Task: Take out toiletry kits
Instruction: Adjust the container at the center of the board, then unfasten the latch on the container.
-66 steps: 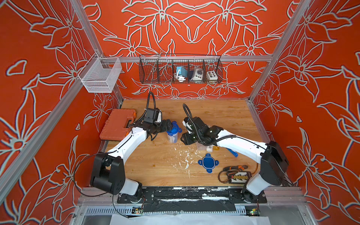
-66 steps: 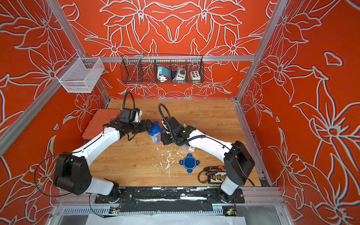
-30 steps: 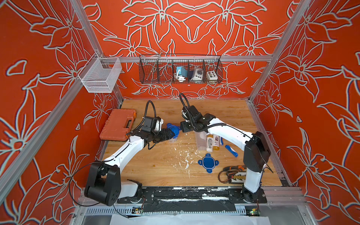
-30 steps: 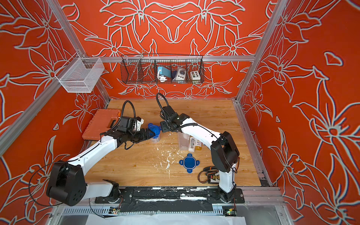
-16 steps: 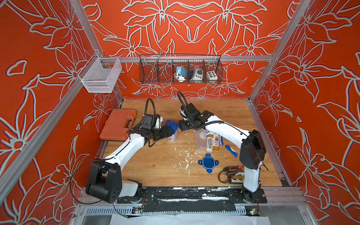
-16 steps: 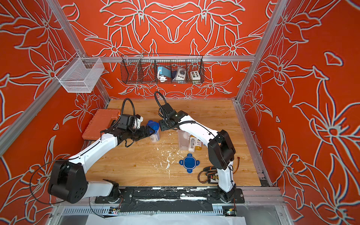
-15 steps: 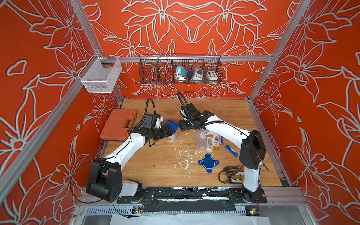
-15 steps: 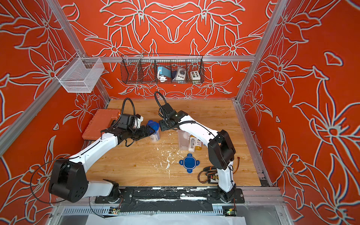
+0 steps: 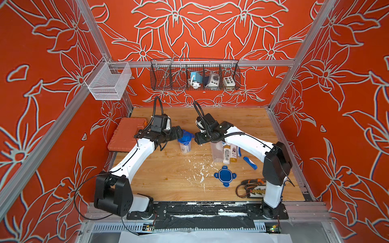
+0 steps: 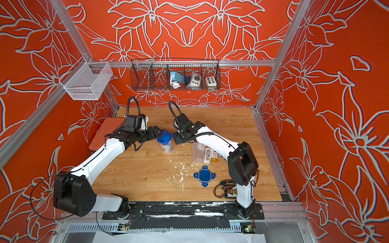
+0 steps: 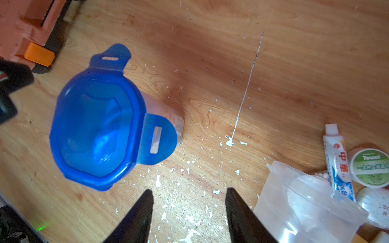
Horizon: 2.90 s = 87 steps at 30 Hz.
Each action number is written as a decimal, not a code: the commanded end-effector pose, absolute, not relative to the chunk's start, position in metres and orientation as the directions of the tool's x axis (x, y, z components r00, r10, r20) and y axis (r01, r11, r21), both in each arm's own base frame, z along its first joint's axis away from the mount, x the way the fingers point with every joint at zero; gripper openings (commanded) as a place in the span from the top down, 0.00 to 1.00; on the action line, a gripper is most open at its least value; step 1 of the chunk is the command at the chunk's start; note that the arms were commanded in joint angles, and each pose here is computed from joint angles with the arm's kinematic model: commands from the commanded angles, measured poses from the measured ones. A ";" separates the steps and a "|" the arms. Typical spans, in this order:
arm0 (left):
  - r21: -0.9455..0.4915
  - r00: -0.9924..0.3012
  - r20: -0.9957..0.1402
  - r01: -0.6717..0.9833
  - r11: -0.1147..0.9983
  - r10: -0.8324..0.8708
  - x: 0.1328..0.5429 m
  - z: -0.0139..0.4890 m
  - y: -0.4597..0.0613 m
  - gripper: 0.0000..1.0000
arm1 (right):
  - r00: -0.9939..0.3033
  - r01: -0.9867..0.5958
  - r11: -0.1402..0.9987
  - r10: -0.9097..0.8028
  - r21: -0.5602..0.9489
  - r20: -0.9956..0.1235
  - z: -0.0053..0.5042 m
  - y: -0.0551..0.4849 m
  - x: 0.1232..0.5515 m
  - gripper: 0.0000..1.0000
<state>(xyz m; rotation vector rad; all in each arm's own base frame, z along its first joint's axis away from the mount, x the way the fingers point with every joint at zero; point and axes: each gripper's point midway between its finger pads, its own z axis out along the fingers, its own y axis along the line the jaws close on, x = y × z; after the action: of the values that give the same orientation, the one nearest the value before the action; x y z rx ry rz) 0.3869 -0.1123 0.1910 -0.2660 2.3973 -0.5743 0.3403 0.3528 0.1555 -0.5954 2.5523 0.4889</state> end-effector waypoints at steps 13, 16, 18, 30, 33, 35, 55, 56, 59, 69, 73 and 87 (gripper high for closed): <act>-0.439 -0.847 -0.470 -0.019 0.898 -0.247 0.377 0.146 -0.118 0.19 | -0.820 -0.431 0.866 -0.258 0.255 -0.511 0.152 0.367 0.370 0.42; -0.446 -0.855 -0.457 -0.018 0.895 -0.245 0.368 0.142 -0.119 0.20 | -0.821 -0.423 0.866 -0.243 0.266 -0.516 0.156 0.370 0.378 0.41; -0.445 -0.859 -0.450 -0.020 0.895 -0.243 0.362 0.140 -0.118 0.20 | -0.825 -0.419 0.863 -0.232 0.282 -0.515 0.159 0.373 0.382 0.41; -0.545 -0.880 -0.401 0.007 0.838 -0.253 0.353 0.145 -0.137 0.20 | -0.837 -0.456 0.820 -0.262 0.347 -0.480 0.162 0.393 0.384 0.43; -0.553 -0.873 -0.407 0.003 0.833 -0.268 0.360 0.153 -0.138 0.18 | -0.835 -0.448 0.822 -0.244 0.352 -0.493 0.170 0.385 0.384 0.45; -0.556 -0.863 -0.423 0.005 0.831 -0.277 0.364 0.164 -0.138 0.17 | -0.832 -0.441 0.807 -0.202 0.394 -0.517 0.183 0.379 0.384 0.46; -0.496 -0.853 -0.429 -0.051 0.867 -0.296 0.388 0.156 -0.116 0.15 | -0.958 -0.266 0.303 0.022 0.915 -0.286 0.188 0.394 0.354 0.55; -0.508 -0.856 -0.425 -0.044 0.860 -0.295 0.388 0.154 -0.118 0.15 | -0.961 -0.255 0.294 0.029 0.921 -0.275 0.184 0.395 0.354 0.55; -0.519 -0.854 -0.421 -0.050 0.853 -0.306 0.387 0.147 -0.117 0.17 | -0.967 -0.234 0.261 0.041 0.937 -0.253 0.176 0.398 0.356 0.57; -0.572 -0.843 -0.390 -0.094 0.815 -0.371 0.372 0.126 -0.107 0.21 | -0.978 -0.178 0.198 0.072 0.964 -0.195 0.157 0.403 0.359 0.52; -0.556 -0.843 -0.378 -0.124 0.822 -0.383 0.367 0.116 -0.102 0.21 | -0.983 -0.160 0.164 0.067 0.974 -0.172 0.153 0.409 0.356 0.53; -0.503 -0.847 -0.337 -0.207 0.839 -0.411 0.351 0.092 -0.091 0.25 | -0.992 -0.108 0.061 0.055 0.992 -0.111 0.147 0.418 0.345 0.53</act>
<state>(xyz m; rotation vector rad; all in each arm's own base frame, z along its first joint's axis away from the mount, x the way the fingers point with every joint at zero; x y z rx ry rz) 0.3826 -0.1108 0.1435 -0.3347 2.3981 -0.7918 0.3544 0.4153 0.1462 -0.0360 2.2144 2.0155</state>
